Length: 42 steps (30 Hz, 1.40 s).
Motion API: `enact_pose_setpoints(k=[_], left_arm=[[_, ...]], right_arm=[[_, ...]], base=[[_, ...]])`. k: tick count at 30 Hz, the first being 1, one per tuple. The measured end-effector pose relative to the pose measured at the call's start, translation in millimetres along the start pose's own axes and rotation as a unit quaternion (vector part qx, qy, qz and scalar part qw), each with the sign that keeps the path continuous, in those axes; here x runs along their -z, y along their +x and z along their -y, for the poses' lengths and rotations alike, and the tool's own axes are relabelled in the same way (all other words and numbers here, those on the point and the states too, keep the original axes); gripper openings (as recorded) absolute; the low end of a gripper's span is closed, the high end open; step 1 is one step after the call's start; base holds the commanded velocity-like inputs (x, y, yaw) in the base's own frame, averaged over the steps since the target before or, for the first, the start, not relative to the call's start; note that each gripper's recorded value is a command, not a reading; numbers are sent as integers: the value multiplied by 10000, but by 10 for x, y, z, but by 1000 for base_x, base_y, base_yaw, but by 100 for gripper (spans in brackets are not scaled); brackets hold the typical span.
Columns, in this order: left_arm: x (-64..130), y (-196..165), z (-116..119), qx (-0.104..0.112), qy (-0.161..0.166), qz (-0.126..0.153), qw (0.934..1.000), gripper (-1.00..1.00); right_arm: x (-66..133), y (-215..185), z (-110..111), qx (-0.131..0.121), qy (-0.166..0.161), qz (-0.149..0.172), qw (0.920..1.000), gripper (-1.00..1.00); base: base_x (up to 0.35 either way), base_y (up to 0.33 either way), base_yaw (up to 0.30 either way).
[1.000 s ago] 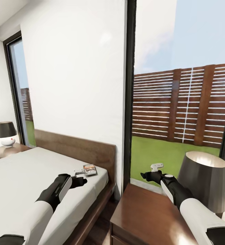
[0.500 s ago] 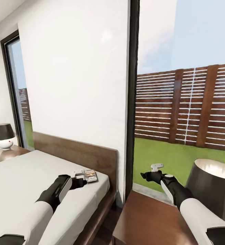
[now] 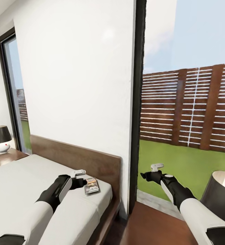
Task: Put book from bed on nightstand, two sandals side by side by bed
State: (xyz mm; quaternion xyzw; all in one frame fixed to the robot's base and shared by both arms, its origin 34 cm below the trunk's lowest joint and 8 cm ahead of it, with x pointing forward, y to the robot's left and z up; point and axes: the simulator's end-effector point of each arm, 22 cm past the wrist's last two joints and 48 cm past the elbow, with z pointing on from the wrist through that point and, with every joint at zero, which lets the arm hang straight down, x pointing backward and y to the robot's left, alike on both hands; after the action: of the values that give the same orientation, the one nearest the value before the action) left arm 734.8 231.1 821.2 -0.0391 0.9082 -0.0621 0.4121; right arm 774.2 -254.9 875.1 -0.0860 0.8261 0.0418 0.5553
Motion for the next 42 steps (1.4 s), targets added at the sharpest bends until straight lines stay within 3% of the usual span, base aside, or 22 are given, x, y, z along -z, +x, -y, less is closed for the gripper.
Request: enact_pose_setpoints(k=[42], left_arm=[[439, -551, 99, -12, -13, -7, 10000, 100]], right_arm=[[238, -668, 17, -3, -12, -13, 10000, 100]], base=[[8, 2, 0]])
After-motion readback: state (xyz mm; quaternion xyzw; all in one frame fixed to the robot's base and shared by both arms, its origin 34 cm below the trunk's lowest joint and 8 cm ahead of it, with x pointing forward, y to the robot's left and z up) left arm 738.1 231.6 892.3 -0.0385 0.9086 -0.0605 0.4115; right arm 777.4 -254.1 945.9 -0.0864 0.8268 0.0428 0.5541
